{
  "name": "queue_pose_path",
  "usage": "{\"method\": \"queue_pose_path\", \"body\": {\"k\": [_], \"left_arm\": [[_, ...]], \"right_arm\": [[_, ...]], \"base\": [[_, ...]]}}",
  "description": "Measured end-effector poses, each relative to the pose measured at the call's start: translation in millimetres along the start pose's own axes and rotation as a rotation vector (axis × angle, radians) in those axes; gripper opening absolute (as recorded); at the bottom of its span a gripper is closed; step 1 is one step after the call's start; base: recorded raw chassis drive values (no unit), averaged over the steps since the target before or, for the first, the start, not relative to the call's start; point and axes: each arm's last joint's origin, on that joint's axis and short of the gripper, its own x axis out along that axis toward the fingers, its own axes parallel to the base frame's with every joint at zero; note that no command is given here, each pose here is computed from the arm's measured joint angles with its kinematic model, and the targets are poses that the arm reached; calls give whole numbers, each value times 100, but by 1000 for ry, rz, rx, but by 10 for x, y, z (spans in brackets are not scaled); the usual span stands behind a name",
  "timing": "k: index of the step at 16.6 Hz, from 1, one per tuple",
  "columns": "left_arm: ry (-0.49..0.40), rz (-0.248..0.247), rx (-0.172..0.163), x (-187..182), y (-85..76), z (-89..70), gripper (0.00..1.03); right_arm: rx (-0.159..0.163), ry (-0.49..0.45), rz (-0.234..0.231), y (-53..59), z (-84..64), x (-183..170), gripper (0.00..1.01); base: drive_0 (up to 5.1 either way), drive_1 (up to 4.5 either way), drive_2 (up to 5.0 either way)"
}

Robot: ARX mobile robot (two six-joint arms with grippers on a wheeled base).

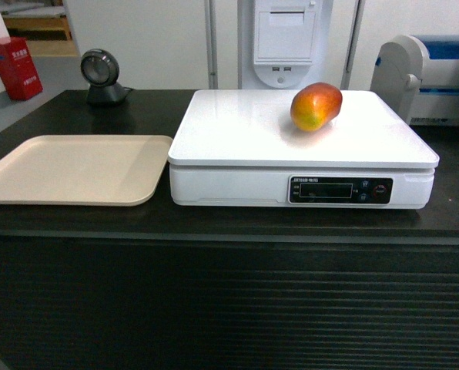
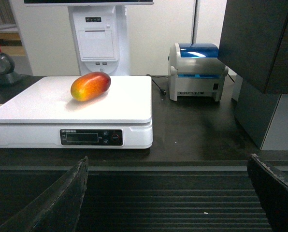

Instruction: Place dark red mango on scale at checkout

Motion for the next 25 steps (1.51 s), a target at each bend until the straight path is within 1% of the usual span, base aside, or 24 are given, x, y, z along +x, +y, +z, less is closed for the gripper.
{"method": "queue_pose_path", "body": {"k": [4,6,8,11,25], "left_arm": [[2,0,0,-186,0,-69,2],[-31,0,0,-246,0,-121,2],[20,0,0,-289,0,-198,2],[-19,0,0,-375,0,-135,2],[-21,0,0,-600,0,-124,2]], "right_arm": [[0,0,0,0,0,0,98],[0,0,0,0,0,0,98],[0,0,0,0,0,0,98],[0,0,0,0,0,0,98],[0,0,0,0,0,0,98]], "base": [[0,0,0],[0,0,0],[0,0,0],[0,0,0],[0,0,0]]}}
